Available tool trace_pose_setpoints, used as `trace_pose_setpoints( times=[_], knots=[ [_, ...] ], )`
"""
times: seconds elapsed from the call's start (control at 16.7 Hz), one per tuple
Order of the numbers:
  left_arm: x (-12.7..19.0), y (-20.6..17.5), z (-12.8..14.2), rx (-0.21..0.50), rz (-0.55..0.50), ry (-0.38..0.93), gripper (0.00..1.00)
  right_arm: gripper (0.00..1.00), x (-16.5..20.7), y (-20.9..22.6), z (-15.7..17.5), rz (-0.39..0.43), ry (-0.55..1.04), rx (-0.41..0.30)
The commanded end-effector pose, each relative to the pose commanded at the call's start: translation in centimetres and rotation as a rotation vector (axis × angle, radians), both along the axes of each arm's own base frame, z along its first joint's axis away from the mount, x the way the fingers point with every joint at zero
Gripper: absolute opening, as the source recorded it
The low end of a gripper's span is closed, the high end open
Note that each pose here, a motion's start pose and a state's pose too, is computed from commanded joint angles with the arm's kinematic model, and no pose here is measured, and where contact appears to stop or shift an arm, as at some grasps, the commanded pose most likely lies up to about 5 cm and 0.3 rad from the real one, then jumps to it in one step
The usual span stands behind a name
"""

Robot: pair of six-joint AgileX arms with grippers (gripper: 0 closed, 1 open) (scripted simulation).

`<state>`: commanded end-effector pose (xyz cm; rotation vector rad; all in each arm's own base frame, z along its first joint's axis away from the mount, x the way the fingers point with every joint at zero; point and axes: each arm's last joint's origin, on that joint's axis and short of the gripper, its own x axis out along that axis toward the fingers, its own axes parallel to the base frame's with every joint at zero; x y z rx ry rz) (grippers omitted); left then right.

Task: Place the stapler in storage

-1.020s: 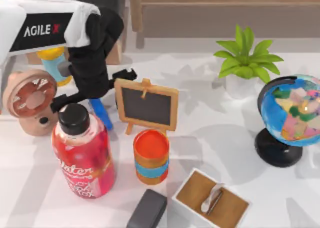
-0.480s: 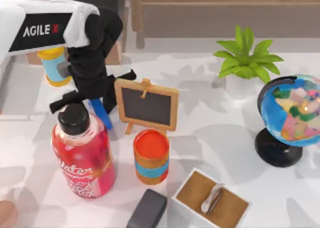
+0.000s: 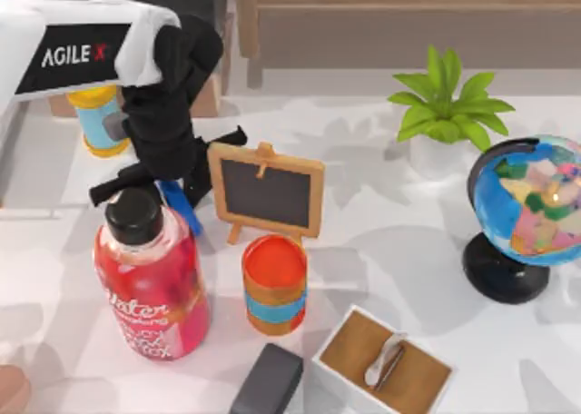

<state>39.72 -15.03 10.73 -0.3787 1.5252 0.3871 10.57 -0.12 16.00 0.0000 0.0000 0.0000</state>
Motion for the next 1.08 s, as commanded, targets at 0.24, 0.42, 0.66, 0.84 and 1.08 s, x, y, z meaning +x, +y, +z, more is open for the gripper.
trace_pose_setpoints(
  times=[0.24,0.42,0.66,0.84,1.08],
  knots=[
    [0.2,0.0,0.6,-0.004,0.003,0.006,0.0,1.0,0.0,0.0,0.0,0.0,0.0,0.0],
    [0.6,0.1,0.7,-0.02,0.007,0.039,0.0,1.0,0.0,0.0,0.0,0.0,0.0,0.0],
    [0.7,-0.3,2.7,-0.032,-0.047,0.015,0.0,1.0,0.0,0.0,0.0,0.0,0.0,0.0],
    [0.1,-0.3,3.4,-0.015,-0.054,0.004,0.0,1.0,0.0,0.0,0.0,0.0,0.0,0.0],
    [-0.1,0.0,3.6,0.002,-0.007,-0.008,0.0,1.0,0.0,0.0,0.0,0.0,0.0,0.0]
  ],
)
